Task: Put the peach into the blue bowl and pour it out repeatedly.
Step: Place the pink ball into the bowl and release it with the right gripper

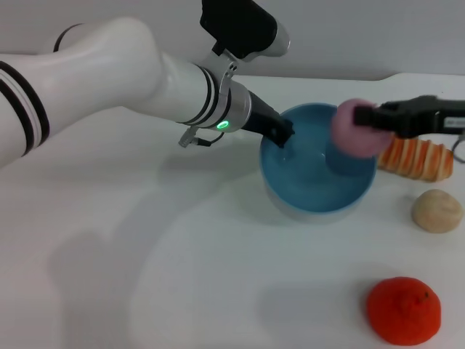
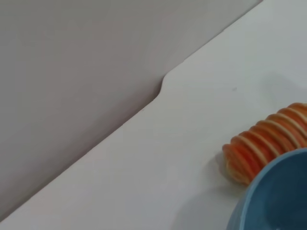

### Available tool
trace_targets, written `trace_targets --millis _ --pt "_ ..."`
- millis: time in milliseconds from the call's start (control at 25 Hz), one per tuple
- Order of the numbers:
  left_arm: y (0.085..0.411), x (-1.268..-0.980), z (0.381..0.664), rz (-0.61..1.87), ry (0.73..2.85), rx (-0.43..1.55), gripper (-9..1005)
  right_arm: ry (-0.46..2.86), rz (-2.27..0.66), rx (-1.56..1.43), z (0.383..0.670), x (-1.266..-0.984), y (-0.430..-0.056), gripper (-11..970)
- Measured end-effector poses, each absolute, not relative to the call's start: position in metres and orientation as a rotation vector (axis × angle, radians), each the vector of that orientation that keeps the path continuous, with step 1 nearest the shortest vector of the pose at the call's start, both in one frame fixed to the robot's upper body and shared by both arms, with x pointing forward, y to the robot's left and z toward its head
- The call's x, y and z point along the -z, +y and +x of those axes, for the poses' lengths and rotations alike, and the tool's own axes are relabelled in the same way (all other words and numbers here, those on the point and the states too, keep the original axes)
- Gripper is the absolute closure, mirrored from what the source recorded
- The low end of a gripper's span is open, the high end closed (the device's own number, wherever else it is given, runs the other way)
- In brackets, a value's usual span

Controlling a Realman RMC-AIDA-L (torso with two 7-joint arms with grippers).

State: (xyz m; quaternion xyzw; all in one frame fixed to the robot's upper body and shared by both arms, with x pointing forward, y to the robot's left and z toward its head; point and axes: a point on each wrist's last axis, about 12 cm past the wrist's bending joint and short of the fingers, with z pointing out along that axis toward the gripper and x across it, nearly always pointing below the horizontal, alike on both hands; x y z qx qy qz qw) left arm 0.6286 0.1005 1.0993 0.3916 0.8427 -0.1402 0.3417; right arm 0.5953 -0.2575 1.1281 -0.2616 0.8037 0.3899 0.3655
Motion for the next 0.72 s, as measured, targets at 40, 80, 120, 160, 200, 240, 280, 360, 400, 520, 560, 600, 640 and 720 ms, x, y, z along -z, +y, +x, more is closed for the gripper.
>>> trace_targets --millis 40,80,120,160,200,240,280,360,400,520,560,600,640,720 --pt "0.100 -1.100 0.629 1.020 2.188 0.363 998 2.076 -0.676 -1.006 0.596 -1.125 -0.255 903" --pt "0.100 -1.100 0.629 1.019 2.187 0.363 998 2.084 -0.678 -1.006 0.596 -1.123 -0.253 903" --pt "0.099 -1.100 0.629 1.018 2.185 0.364 998 2.090 -0.676 -1.000 0.597 -1.121 -0.251 903" --pt "0.099 -1.100 0.629 1.017 2.184 0.365 998 2.095 -0.675 -0.994 0.598 -1.120 -0.250 903" --pt "0.099 -1.100 0.629 1.016 2.184 0.366 998 2.098 -0.673 -0.987 0.598 -1.119 -0.250 902" --pt "0.099 -1.100 0.629 1.017 2.184 0.366 998 2.098 -0.670 -0.981 0.599 -1.119 -0.250 902" --pt "0.099 -1.100 0.629 1.019 2.185 0.366 998 2.099 -0.666 -0.978 0.599 -1.118 -0.250 902" --pt "0.099 -1.099 0.628 1.021 2.186 0.365 997 2.100 -0.656 -0.974 0.598 -1.117 -0.252 829" --pt "0.099 -1.099 0.628 1.022 2.187 0.364 997 2.100 -0.651 -0.973 0.598 -1.117 -0.253 793" --pt "0.100 -1.098 0.627 1.027 2.193 0.366 997 2.102 -0.638 -0.968 0.597 -1.116 -0.255 704" --pt "0.100 -1.098 0.627 1.029 2.197 0.368 997 2.102 -0.633 -0.966 0.597 -1.116 -0.256 687" --pt "0.100 -1.098 0.626 1.033 2.202 0.371 997 2.100 -0.625 -0.966 0.597 -1.115 -0.256 671" --pt "0.100 -1.097 0.625 1.042 2.211 0.376 997 2.096 -0.613 -0.969 0.597 -1.115 -0.257 655" --pt "0.100 -1.096 0.622 1.057 2.234 0.390 998 2.078 -0.564 -0.982 0.594 -1.114 -0.261 622"
